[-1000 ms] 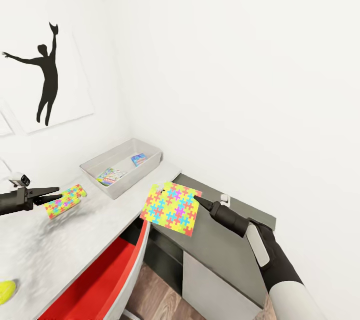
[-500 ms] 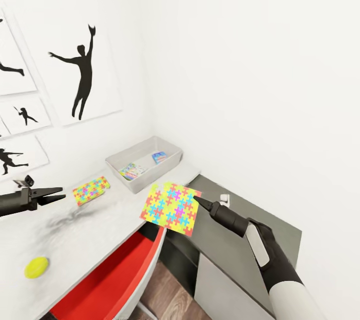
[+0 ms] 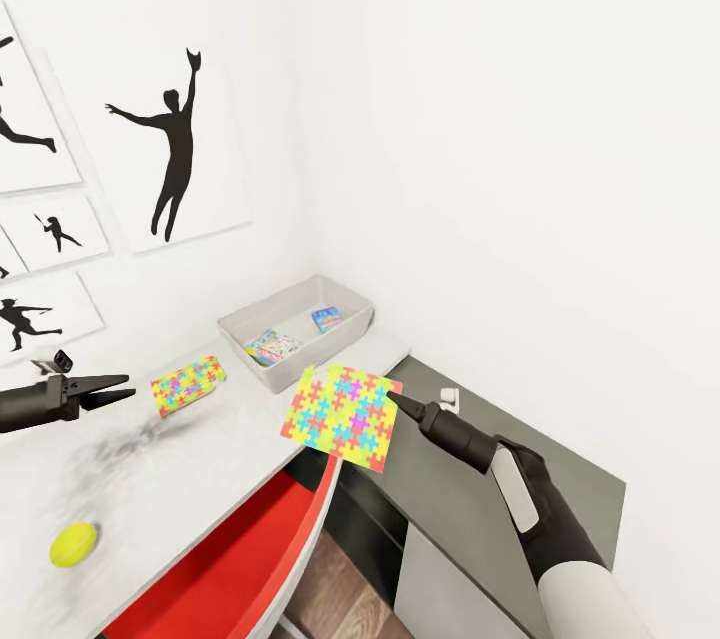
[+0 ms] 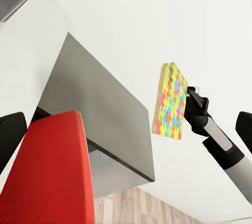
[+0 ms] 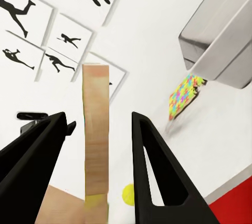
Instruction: Put all the toys in the child's room - the three board games (two on the bed and one on the table), the two jigsaw puzzles on the table, and the tennis ball on the table - inside the toy box on the table in the child's room.
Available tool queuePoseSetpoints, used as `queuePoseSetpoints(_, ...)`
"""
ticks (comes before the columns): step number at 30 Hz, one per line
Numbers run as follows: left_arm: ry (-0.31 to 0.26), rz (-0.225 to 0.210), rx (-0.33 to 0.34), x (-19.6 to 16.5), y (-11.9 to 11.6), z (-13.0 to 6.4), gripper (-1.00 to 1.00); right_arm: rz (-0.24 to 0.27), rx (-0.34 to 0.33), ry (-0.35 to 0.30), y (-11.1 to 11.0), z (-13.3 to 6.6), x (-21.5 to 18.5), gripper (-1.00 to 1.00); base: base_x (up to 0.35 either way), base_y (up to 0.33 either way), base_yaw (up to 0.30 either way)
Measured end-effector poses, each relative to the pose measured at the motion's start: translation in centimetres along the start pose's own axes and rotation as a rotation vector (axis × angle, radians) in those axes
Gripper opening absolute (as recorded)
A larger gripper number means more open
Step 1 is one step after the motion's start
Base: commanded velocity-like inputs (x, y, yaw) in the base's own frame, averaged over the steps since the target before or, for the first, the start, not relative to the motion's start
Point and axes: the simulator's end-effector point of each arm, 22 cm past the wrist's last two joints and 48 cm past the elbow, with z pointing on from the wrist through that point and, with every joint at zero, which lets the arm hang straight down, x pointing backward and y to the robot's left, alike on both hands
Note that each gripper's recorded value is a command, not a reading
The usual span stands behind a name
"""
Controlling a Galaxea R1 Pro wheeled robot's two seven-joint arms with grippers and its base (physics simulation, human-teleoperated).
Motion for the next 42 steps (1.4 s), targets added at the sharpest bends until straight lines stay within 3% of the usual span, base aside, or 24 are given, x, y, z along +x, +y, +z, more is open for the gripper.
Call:
queuePoseSetpoints(19,0.0,0.0,0.0,-0.01,-0.01,-0.01,1.0,0.0,0.001,0.001,-0.04,0.01,0.04,-1.0,0.001,0.114,0.224)
queuePoseSetpoints(35,0.0,0.0,0.001,0.0,-0.02,0.04,1.0,0.001,0.001,0.001,-0.05,0.01,0.04,-1.0,0.002,0.002,0.01)
queuePoseSetpoints(42,-0.001,0.0,0.002,0.01,-0.06,0.01,1.0,0.0,0.001,0.001,0.0,-0.01,0.05,-1.0,0.194,-0.028,0.0)
